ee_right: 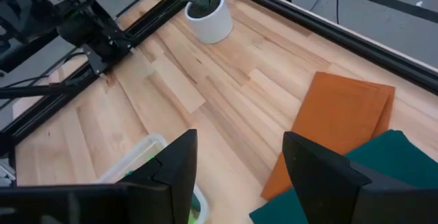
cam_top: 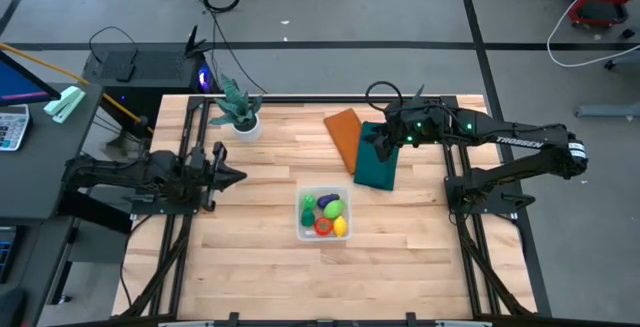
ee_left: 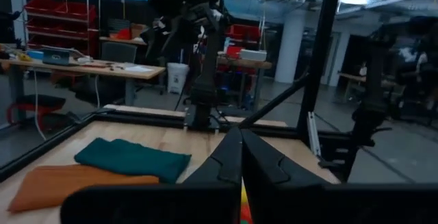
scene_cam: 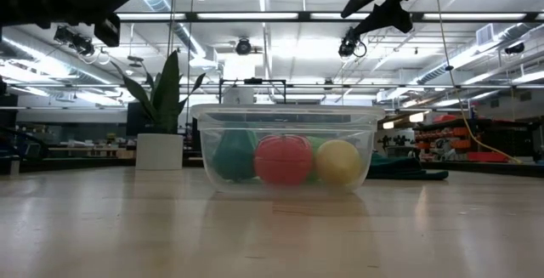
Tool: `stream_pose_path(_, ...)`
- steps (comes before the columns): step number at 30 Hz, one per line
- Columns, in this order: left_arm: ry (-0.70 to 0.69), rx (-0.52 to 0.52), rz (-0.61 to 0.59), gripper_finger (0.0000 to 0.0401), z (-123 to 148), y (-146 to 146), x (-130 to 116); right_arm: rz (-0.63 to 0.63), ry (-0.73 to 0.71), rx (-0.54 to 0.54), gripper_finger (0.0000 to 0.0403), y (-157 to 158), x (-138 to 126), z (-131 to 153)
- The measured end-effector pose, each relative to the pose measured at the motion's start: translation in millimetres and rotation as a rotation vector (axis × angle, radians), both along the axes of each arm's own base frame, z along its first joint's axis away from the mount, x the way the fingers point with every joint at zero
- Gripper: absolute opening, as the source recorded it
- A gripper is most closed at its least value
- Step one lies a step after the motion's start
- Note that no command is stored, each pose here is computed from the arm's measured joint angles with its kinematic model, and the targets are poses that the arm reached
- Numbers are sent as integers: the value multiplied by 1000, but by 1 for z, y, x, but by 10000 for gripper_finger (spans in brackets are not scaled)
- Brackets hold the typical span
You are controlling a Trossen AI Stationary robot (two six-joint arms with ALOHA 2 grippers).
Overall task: Pick and placing Produce into tupperware
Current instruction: Return to Home Position
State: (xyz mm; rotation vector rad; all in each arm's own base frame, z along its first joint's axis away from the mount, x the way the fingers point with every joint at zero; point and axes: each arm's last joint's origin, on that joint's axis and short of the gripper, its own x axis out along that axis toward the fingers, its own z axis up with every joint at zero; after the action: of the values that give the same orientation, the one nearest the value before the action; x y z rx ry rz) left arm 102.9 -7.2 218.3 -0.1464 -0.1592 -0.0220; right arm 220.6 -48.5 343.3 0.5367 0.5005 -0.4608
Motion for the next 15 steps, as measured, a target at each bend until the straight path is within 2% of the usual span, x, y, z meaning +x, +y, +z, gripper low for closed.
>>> stream_pose_path(15, 17, 10, -27, 6, -2, -1, 0, -14, -7, 20, 178, 0, 0, 0)
